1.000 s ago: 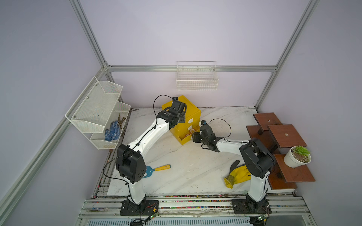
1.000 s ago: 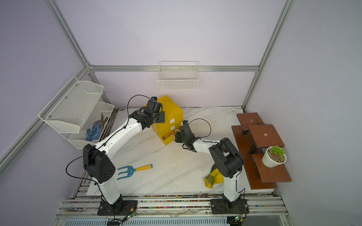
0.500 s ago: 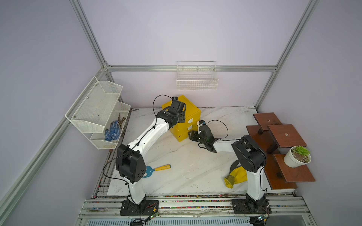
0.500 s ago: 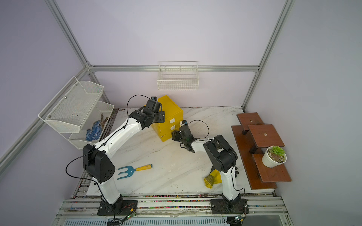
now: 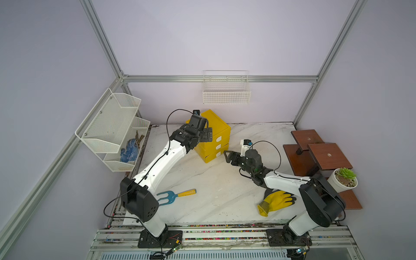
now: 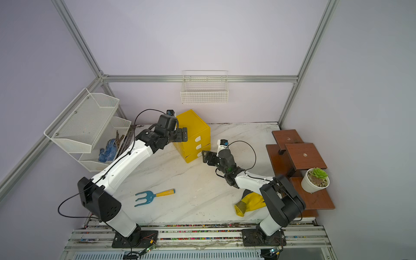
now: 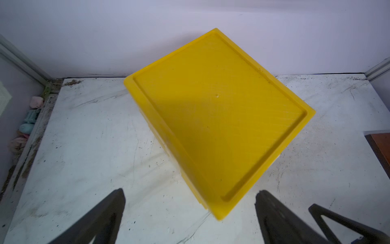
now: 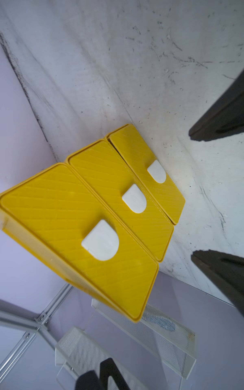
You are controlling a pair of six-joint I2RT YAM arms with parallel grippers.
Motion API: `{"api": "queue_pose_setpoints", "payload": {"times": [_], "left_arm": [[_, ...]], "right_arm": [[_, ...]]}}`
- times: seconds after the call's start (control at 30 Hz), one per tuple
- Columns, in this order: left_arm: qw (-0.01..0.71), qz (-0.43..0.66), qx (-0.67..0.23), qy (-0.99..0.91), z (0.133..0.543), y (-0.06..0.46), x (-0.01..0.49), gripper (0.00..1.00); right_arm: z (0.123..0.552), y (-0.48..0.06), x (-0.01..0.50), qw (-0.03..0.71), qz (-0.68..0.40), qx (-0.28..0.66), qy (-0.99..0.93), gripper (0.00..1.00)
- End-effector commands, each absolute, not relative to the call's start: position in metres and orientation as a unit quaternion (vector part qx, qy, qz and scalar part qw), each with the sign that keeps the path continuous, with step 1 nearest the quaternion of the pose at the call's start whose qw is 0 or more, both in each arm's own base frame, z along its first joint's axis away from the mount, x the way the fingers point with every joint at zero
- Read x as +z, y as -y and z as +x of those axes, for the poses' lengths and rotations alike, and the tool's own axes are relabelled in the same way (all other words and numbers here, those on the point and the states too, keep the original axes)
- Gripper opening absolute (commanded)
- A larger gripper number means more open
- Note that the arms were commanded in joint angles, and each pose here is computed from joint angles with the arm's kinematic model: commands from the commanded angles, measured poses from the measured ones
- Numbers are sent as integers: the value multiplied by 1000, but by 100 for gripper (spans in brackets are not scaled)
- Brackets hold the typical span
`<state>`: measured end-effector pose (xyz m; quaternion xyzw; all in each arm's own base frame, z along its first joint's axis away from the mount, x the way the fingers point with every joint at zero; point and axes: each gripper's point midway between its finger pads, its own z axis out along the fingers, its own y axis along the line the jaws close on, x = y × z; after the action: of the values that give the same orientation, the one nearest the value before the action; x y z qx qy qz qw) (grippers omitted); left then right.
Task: Place the transparent tape into the drawer according to color
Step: Close the drawer in the storage box.
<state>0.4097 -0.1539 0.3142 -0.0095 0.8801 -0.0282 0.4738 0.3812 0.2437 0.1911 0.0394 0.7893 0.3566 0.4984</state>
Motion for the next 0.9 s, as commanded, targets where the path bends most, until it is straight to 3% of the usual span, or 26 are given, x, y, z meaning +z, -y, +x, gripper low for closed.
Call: {"api": "queue_pose_setpoints", "payload": {"times": [0.0, 0.2, 0.47, 0.87], "left_arm": [[542, -45, 15, -839, 387, 111, 344, 100], [546, -91, 74, -830, 374, 51, 295, 100], [550, -72, 179, -813, 387, 0, 231, 100], [580, -103, 218, -778, 393, -43, 146, 100]], "right_arm": [[372, -228, 203, 525, 28, 332, -783, 90], [370, -201, 213, 556, 48, 273, -783, 100], [380, -180, 226, 598, 69, 224, -766, 100], [378, -162, 221, 602, 87, 210, -765, 100]]}}
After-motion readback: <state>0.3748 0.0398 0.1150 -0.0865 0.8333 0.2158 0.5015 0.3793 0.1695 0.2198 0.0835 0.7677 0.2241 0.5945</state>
